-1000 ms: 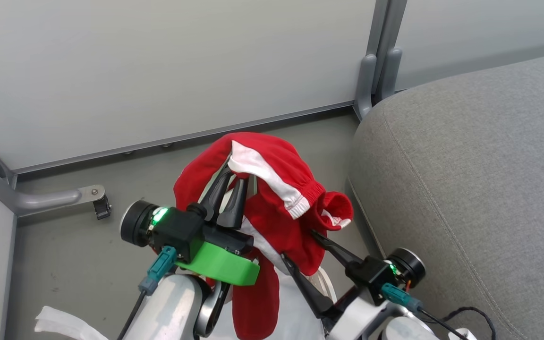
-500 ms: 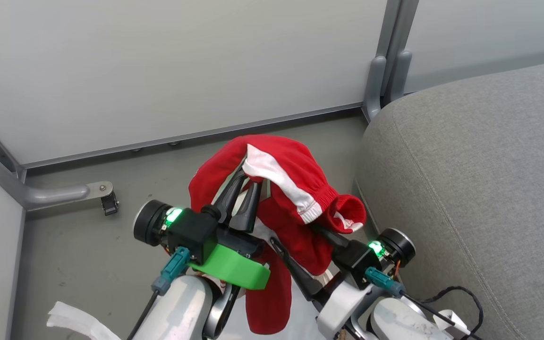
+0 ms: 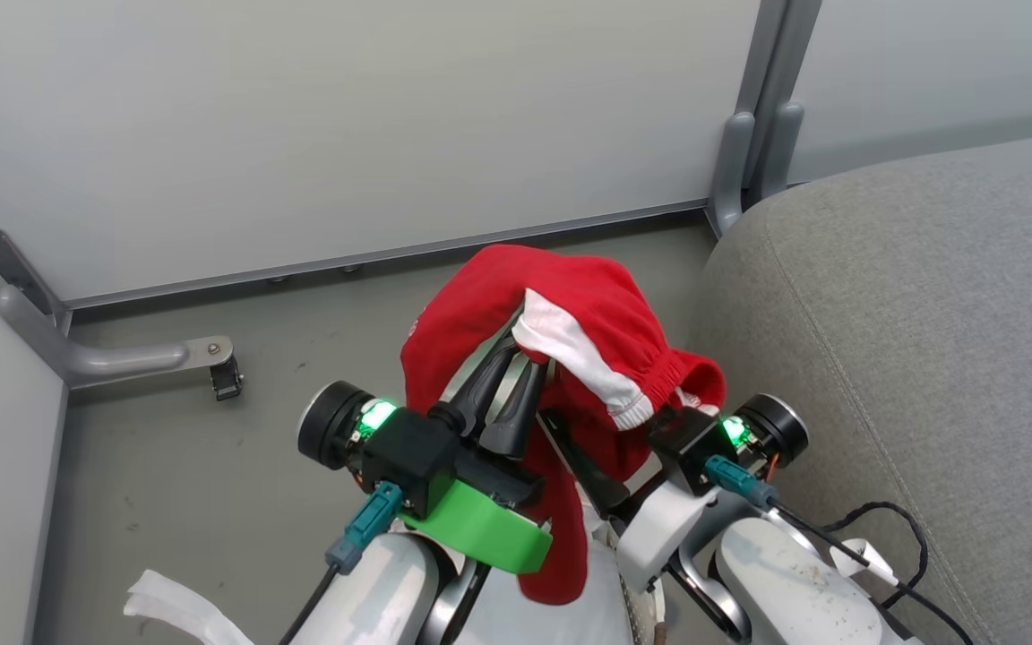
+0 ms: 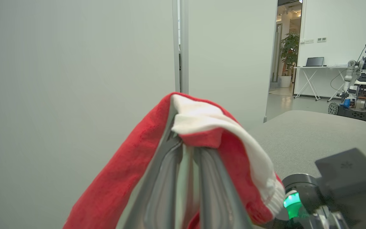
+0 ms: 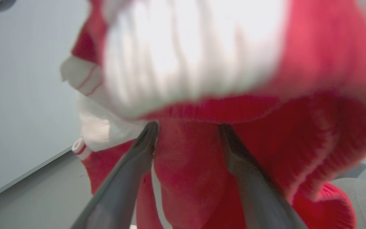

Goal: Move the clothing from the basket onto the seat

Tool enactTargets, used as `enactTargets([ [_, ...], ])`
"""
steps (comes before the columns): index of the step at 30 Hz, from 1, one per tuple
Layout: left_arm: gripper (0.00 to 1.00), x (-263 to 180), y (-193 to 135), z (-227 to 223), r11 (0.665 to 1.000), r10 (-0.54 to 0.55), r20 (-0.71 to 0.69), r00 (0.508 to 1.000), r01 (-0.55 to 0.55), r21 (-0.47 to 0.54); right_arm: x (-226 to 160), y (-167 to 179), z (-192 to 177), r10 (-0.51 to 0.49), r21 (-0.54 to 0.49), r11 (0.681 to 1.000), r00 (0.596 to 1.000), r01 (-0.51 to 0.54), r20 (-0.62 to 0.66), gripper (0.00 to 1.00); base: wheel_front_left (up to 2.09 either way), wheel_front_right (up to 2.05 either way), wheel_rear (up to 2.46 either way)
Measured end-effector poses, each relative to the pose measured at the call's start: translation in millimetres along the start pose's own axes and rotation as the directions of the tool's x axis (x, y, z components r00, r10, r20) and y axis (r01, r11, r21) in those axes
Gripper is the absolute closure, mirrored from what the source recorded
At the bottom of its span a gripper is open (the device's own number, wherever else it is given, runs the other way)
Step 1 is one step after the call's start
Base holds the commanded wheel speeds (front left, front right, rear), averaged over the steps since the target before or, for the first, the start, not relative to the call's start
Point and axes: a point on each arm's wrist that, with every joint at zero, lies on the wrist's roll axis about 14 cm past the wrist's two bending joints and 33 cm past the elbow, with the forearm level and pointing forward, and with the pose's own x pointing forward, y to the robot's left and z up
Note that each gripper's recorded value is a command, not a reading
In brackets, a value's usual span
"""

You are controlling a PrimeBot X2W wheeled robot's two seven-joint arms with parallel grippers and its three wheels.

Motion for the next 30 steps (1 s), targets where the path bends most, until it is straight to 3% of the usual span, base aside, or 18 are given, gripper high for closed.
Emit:
enactTargets([
  [3, 1.00, -1.7, -1.3, 0.2, 1.000, -0.002, -0.001, 1.000, 0.002, -0.004, 2.0, -3.5, -1.8, -0.009, 0.012, 1.000, 1.000, 0.009, -0.006, 0.00, 0.00, 0.00, 0.00],
  [4, 1.00, -2.3, -2.2, 0.2, 1.000, -0.004, -0.002, 1.000, 0.004, -0.005, 2.7, -4.9, -2.9, -0.013, 0.014, 1.000, 1.000, 0.013, -0.010, 0.14, 0.00, 0.00, 0.00],
  [5, 1.00, -2.7, -2.9, 0.4, 1.000, -0.005, -0.002, 1.000, 0.005, -0.006, 3.3, -6.2, -3.6, -0.016, 0.018, 1.000, 1.000, 0.016, -0.012, 0.35, 0.00, 0.00, 0.00],
  [9, 1.00, -5.0, -4.2, 0.5, 1.000, -0.009, -0.004, 1.000, 0.009, -0.012, 6.2, -11.0, -7.1, -0.026, 0.022, 0.999, 0.999, 0.026, -0.024, 0.69, 0.00, 0.00, 0.00],
  [10, 1.00, -5.4, -4.2, 0.4, 1.000, -0.009, -0.005, 1.000, 0.009, -0.012, 6.5, -12.1, -8.8, -0.029, 0.024, 0.999, 0.999, 0.030, -0.030, 0.90, 0.00, 0.00, 0.00],
  [11, 1.00, -5.8, -4.2, 0.2, 1.000, -0.009, -0.005, 1.000, 0.009, -0.013, 6.9, -13.0, -9.7, -0.031, 0.025, 0.999, 0.999, 0.032, -0.032, 1.00, 0.00, 0.00, 0.00],
  [30, 1.00, -5.0, -4.1, -1.4, 1.000, -0.011, -0.007, 1.000, 0.011, -0.018, 4.1, -39.6, -2.1, -0.116, 0.049, 0.992, 0.993, 0.116, -0.003, 1.00, 0.00, 0.00, 0.00],
])
